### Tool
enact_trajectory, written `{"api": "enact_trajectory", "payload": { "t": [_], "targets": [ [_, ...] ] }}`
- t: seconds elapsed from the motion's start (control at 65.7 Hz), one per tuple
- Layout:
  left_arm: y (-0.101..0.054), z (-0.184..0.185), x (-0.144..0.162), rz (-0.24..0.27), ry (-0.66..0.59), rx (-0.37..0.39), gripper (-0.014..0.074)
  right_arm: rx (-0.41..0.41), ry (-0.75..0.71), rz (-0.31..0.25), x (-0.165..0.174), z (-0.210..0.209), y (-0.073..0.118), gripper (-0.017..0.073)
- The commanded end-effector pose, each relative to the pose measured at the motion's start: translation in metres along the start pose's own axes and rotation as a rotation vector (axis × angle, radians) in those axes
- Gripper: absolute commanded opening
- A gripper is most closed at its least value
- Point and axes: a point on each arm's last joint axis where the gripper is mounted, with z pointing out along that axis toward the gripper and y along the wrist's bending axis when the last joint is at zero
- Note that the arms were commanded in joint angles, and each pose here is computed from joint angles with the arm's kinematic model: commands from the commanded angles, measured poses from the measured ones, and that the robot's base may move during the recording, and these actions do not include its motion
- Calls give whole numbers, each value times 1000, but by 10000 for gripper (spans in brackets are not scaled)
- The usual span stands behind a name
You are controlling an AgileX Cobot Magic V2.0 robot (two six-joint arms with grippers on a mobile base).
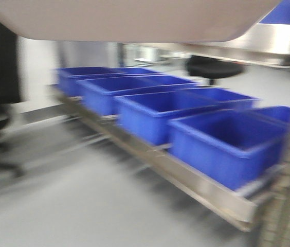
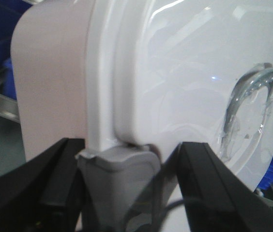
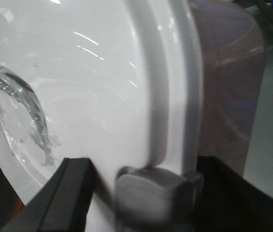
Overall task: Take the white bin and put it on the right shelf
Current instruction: 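Hold the bin while the base turns and drives to the steel shelf, then raise the bin above the shelf edge and push it onto the rollers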
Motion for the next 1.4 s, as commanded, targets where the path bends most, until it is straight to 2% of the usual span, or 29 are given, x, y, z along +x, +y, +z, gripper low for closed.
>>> {"api": "enact_trajectory", "payload": {
  "t": [0.0,1.385],
  "targets": [
    [-35,-8,-14,-26,-91,259,248,-329,-51,46,-10,-10,41,457],
    [-35,-8,-14,-26,-91,259,248,-329,-51,45,-10,-11,42,457]
  ]
}}
